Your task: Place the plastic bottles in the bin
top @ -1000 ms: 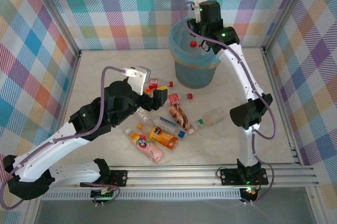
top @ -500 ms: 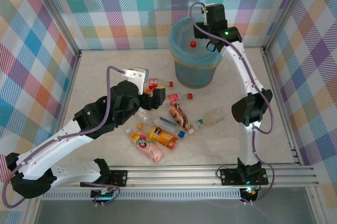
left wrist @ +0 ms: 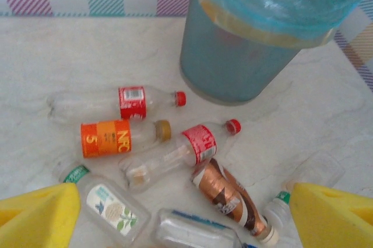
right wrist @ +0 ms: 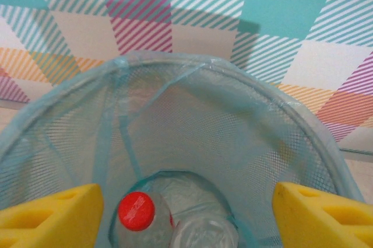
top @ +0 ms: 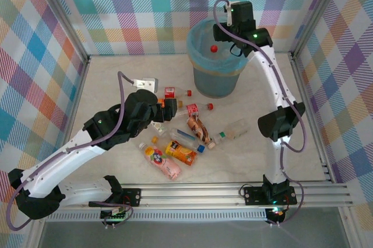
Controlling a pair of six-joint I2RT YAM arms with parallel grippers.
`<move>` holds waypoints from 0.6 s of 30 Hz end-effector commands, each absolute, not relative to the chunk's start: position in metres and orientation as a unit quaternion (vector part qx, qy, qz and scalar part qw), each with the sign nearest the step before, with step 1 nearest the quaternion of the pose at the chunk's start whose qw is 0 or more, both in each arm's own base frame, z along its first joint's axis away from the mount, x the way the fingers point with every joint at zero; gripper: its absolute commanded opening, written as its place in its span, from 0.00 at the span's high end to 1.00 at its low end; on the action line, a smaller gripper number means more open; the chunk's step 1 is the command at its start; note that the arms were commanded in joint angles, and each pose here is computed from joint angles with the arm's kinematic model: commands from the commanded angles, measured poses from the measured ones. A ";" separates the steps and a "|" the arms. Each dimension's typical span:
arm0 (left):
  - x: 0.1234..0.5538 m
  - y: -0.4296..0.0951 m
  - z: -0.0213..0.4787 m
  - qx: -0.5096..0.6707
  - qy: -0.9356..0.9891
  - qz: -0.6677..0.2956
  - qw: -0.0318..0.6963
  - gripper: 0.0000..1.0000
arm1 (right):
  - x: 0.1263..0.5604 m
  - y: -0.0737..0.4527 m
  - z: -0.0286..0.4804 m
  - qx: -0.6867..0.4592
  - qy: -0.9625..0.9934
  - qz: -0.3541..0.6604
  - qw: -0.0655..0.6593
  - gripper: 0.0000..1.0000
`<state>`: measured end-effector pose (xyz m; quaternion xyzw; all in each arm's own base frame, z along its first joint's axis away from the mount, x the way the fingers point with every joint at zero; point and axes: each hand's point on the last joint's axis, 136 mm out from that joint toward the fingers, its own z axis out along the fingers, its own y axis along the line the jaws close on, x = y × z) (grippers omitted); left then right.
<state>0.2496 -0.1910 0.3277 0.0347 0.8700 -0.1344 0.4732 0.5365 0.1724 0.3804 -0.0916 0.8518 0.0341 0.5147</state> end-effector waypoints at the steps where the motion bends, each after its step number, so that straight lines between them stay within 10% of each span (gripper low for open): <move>1: 0.240 -0.171 0.319 -0.011 0.890 -0.121 0.439 0.08 | 0.497 0.180 0.450 -0.102 0.815 0.086 0.564 0.24; 18: 0.175 -0.168 0.174 -0.110 0.967 -0.116 0.196 0.09 | 0.384 0.261 0.446 -0.211 0.787 0.210 0.540 0.26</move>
